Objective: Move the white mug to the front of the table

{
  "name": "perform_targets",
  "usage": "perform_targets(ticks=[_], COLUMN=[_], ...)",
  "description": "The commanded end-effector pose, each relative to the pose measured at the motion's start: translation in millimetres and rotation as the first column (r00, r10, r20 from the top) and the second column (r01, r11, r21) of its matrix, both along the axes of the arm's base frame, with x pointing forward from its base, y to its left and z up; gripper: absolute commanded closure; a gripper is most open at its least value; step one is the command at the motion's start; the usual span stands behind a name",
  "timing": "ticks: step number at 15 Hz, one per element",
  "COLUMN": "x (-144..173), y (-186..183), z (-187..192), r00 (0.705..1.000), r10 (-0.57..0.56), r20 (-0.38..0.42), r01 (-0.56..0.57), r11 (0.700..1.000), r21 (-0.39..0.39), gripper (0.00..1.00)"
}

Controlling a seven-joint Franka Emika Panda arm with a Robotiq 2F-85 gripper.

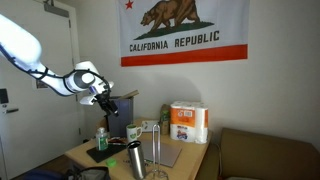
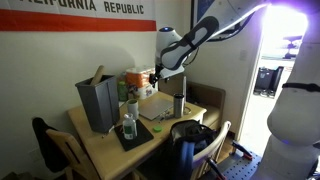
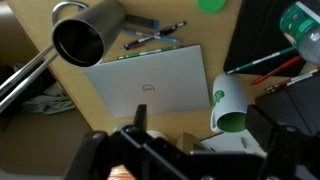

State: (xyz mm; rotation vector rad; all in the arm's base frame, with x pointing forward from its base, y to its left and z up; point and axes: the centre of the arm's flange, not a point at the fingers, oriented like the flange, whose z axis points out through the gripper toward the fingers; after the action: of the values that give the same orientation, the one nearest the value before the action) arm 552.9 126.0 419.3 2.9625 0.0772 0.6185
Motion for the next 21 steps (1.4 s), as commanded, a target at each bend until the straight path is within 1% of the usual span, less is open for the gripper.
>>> perform_targets(ticks=[1, 3, 5, 8, 10, 14, 18, 21], x=[86, 120, 151, 192, 210, 235, 243, 239], y=[37, 55, 72, 93, 98, 103, 101, 98], z=[-9, -16, -24, -41, -54, -80, -110, -129], r00=[0.999, 0.997, 0.995, 0.987, 0.976, 0.957, 0.95, 0.947], r10=[-0.038, -0.064, -0.088, -0.135, -0.178, -0.239, -0.272, -0.291], r20=[0.022, 0.032, 0.047, 0.085, 0.121, 0.167, 0.156, 0.135], r01=[0.037, 0.06, 0.081, 0.123, 0.164, 0.223, 0.264, 0.287], r11=[0.997, 0.992, 0.989, 0.984, 0.979, 0.969, 0.962, 0.957], r21=[0.074, 0.108, 0.122, 0.126, 0.121, 0.105, 0.068, 0.049], gripper=[0.0, 0.0, 0.0, 0.0, 0.0, 0.0, 0.0, 0.0])
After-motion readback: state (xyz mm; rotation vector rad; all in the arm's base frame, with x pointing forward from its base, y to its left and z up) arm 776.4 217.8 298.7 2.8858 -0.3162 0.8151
